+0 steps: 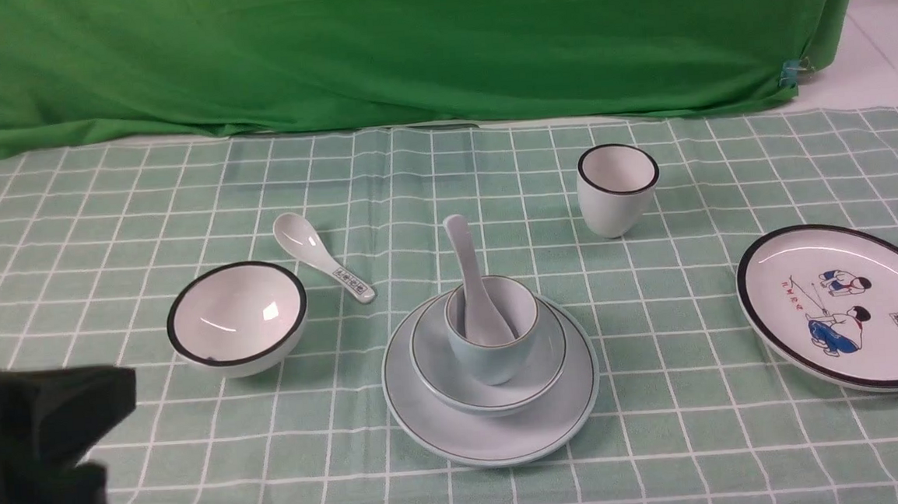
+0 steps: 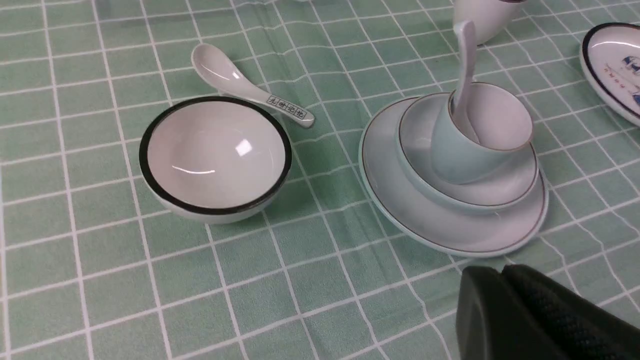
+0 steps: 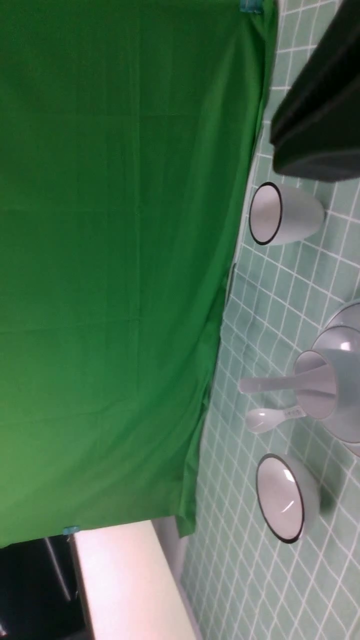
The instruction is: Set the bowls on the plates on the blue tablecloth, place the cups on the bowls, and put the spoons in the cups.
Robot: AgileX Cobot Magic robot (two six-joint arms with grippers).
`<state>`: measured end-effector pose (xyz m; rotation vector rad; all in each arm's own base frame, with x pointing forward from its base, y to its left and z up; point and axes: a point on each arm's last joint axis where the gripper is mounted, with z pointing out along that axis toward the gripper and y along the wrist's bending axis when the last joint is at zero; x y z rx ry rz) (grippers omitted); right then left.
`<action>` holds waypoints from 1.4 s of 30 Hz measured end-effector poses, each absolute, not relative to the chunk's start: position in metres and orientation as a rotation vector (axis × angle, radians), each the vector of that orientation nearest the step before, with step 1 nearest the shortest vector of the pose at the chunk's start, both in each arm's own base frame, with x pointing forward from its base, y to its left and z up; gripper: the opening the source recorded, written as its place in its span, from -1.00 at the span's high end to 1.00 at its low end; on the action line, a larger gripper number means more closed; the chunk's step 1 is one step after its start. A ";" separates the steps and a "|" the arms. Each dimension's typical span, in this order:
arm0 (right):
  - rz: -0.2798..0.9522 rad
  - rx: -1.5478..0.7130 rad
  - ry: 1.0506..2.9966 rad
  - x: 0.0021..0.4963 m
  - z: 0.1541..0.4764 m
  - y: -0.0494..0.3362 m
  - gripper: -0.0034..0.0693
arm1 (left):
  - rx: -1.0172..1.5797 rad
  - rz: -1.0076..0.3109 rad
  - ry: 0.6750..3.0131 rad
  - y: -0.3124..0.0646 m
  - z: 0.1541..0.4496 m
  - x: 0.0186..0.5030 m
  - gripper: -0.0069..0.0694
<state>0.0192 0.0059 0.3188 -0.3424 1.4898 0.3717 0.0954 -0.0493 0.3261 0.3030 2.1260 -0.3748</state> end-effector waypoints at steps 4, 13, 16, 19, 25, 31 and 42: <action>0.372 -0.343 1.491 0.020 0.318 0.006 0.77 | 0.288 -0.414 2.044 -0.033 0.309 0.065 0.80; 0.371 -0.343 1.492 0.020 0.318 0.006 0.72 | 0.250 -0.544 1.999 -0.027 0.304 0.043 0.79; 0.371 -0.343 1.492 0.020 0.318 0.006 0.72 | 0.249 -0.546 2.000 -0.027 0.304 0.042 0.79; 0.371 -0.343 1.492 0.020 0.318 0.006 0.71 | 0.250 -0.547 2.000 -0.027 0.304 0.042 0.79; 0.371 -0.343 1.492 0.020 0.318 0.006 0.67 | 0.273 -0.551 1.837 -0.029 0.314 0.047 0.79; 0.371 -0.343 1.492 0.020 0.318 0.006 0.59 | 0.218 -0.362 1.553 -0.023 0.293 0.055 0.79; 0.371 -0.343 1.492 0.020 0.318 0.006 0.52 | 0.108 -0.081 1.650 -0.008 0.197 0.057 0.79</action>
